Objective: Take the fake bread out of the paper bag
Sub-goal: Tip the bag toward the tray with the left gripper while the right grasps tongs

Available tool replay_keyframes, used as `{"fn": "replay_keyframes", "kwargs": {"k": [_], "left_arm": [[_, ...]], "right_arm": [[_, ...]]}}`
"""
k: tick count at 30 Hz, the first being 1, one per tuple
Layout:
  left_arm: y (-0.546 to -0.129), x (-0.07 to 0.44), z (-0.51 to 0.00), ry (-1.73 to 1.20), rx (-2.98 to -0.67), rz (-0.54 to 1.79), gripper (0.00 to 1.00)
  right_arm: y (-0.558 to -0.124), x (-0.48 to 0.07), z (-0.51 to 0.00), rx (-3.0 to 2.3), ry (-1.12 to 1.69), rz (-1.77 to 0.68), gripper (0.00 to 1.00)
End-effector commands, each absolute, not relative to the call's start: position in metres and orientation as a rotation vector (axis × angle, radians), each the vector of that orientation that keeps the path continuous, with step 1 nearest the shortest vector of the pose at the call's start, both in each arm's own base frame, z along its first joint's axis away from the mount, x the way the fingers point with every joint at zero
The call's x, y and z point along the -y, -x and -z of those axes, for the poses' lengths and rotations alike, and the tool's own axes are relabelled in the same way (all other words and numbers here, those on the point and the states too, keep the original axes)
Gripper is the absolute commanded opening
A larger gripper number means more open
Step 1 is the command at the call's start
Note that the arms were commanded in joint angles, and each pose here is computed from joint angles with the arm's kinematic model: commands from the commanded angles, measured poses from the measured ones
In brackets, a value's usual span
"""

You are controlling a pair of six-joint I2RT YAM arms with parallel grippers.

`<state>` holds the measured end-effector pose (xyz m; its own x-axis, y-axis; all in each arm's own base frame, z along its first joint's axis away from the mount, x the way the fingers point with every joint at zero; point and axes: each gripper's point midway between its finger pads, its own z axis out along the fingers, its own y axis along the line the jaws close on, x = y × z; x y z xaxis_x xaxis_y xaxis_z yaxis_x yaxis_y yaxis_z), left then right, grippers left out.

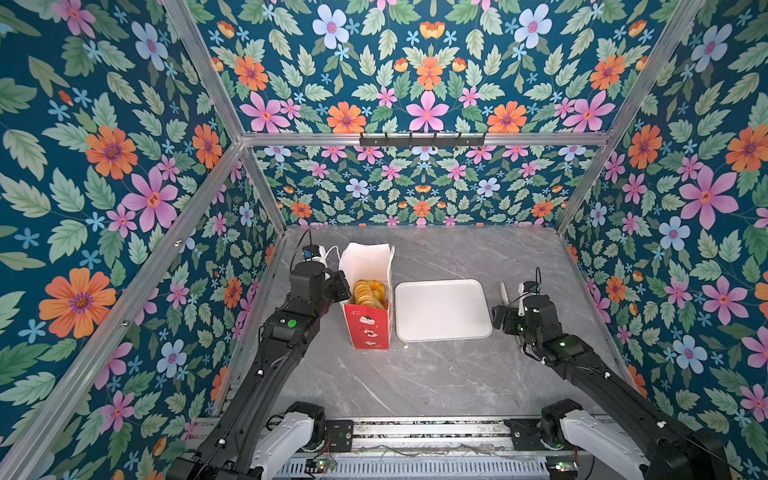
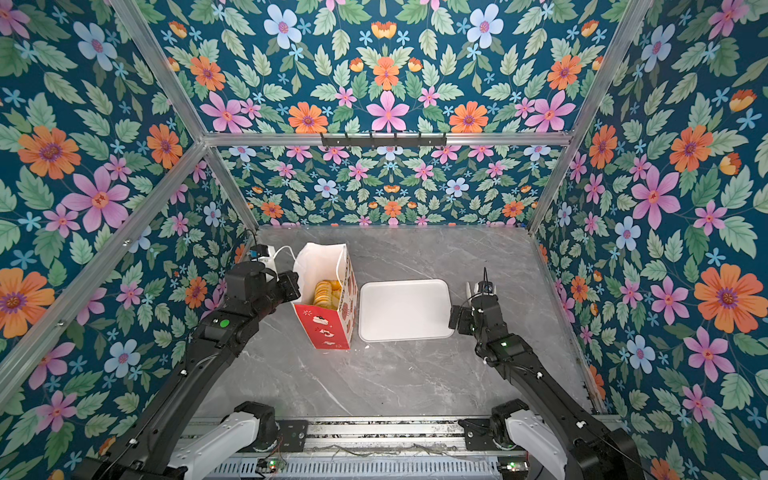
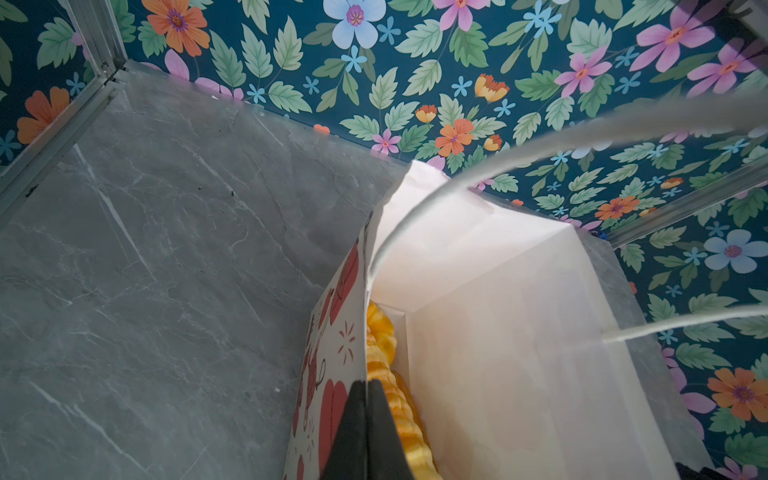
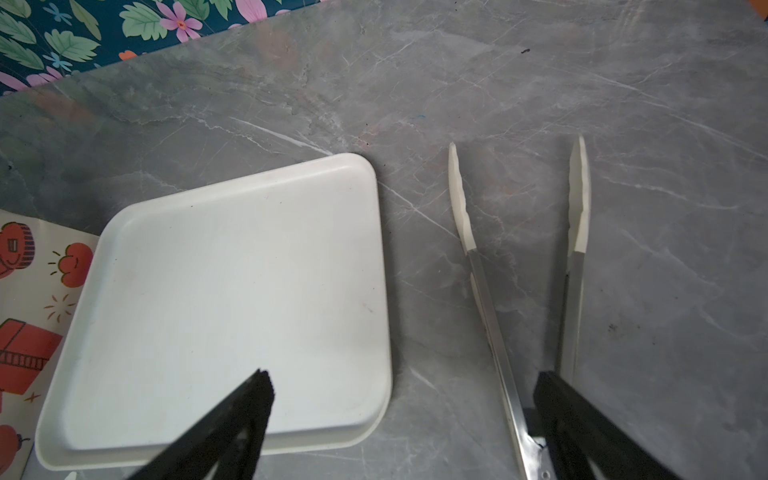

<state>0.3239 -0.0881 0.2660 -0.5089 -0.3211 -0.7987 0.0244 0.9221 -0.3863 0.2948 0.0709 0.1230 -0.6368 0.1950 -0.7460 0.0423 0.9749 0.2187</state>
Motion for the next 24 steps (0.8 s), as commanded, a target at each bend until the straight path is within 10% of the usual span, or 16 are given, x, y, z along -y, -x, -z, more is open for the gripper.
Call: {"fn": "replay_keyframes", "kwargs": {"k": [1,24], "left_arm": [[-0.332,0.088,-0.282,0.222,-2.005,0.440,0.00],[-0.392,0.109,-0.283,0.004,-1.999,0.190,0.00]], "right_arm": [[-0.299,-0.071,-0.126,-2.245,-0.153,-0.218,0.99],[-0.296,-0.042,-0.119,-2.349,-0.299,-0.140,0.99]]}}
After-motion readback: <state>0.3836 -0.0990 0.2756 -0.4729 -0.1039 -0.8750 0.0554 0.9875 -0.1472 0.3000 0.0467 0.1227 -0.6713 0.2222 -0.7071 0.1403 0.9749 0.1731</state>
